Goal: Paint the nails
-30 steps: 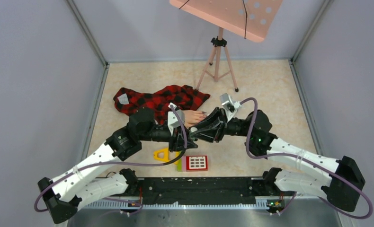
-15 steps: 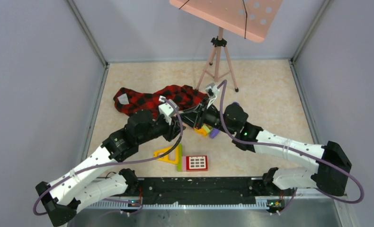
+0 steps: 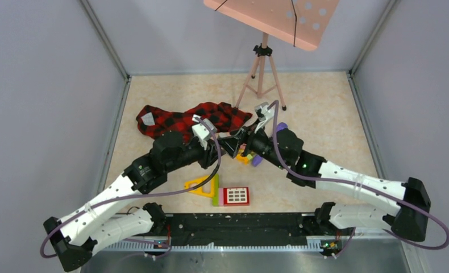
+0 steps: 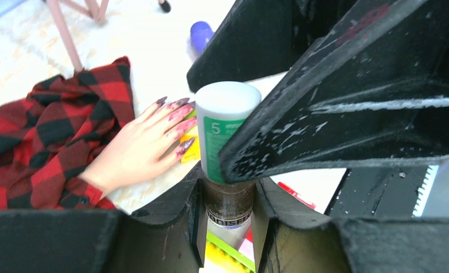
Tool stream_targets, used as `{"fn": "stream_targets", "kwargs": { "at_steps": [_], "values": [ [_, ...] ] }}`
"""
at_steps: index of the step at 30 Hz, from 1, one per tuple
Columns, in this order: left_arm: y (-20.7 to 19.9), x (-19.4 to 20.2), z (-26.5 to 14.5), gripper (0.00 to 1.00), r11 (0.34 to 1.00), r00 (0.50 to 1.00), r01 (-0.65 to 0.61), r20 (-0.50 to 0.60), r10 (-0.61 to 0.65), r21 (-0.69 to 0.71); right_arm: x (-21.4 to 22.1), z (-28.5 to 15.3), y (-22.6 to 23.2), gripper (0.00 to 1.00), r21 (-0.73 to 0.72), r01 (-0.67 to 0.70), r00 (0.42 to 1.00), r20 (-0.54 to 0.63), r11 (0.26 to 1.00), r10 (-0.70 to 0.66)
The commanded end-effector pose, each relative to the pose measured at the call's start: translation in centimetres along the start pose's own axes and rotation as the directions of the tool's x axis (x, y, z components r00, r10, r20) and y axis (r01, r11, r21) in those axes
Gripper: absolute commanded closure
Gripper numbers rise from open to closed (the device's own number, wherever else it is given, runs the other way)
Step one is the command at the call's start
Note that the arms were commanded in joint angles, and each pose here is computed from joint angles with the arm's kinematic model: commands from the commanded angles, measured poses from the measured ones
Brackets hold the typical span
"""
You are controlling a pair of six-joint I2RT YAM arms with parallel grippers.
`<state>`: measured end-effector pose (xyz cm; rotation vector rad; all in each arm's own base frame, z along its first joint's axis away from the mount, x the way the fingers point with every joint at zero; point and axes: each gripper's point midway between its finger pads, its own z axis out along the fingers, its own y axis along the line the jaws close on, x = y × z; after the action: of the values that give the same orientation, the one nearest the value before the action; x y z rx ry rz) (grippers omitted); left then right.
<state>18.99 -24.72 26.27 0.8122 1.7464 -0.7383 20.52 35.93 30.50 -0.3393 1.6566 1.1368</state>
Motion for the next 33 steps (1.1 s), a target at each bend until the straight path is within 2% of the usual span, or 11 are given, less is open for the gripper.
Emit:
{"fn": "stream_targets", "kwargs": {
  "at_steps": [1,3,7,10,14,16,20,26,28,33],
  "values": [
    [-2.1,-5.9,-0.6,1.0,0.992,0.981,-0.071,0.186,0.051,0.1,-2.9,-3.2,-1.9,0.24,0.121,0.111,0.991,0.063,0.986,-0.119],
    [-2.4,-5.9,-0.6,1.0,0.991,0.982,-0.071,0.181,0.05,0.115,-4.5,-4.5,-2.7,0.17,0.172,0.126,0.985,0.094,0.977,-0.144],
    [-3.1,-5.8,-0.6,1.0,0.985,0.983,-0.073,0.177,0.044,0.158,-6.6,-6.4,-3.2,0.08,0.154,0.147,0.974,0.149,0.977,-0.17],
    [-4.5,-5.9,-0.8,1.0,0.966,0.985,-0.076,0.17,0.034,0.247,-7.0,-7.1,-2.4,0.06,0.036,0.169,0.972,0.163,0.985,-0.172],
    [-8.2,-6.1,-2.1,1.0,0.883,0.984,-0.096,0.178,0.014,0.459,-7.2,-8.1,-0.2,0.04,-0.179,0.18,0.971,0.191,0.967,-0.145],
    [-9.9,-6.0,-3.0,1.0,0.825,0.984,-0.109,0.18,0.009,0.554,-6.9,-9.1,2.1,0.04,-0.323,0.221,0.965,0.207,0.92,-0.159],
    [-12.5,-5.6,-4.8,1.0,0.698,0.987,-0.123,0.161,0.011,0.706,-5.9,-11.4,6.8,0.04,-0.594,0.278,0.957,0.237,0.755,-0.166],
    [-14.1,-5.0,-6.1,1.0,0.578,0.994,-0.091,0.107,0.006,0.811,-4.8,-12.3,8.9,0.11,-0.728,0.271,0.962,0.192,0.63,-0.193],
    [-14.2,-4.9,-6.2,1.0,0.568,0.995,-0.089,0.103,0.007,0.818,-4.7,-13.0,9.7,0.11,-0.764,0.278,0.96,0.205,0.582,-0.19],
    [-14.4,-4.5,-6.1,1.0,0.545,0.997,-0.068,0.078,0.005,0.835,-4.6,-13.3,10.8,0.14,-0.799,0.293,0.956,0.223,0.525,-0.193]
  ]
}}
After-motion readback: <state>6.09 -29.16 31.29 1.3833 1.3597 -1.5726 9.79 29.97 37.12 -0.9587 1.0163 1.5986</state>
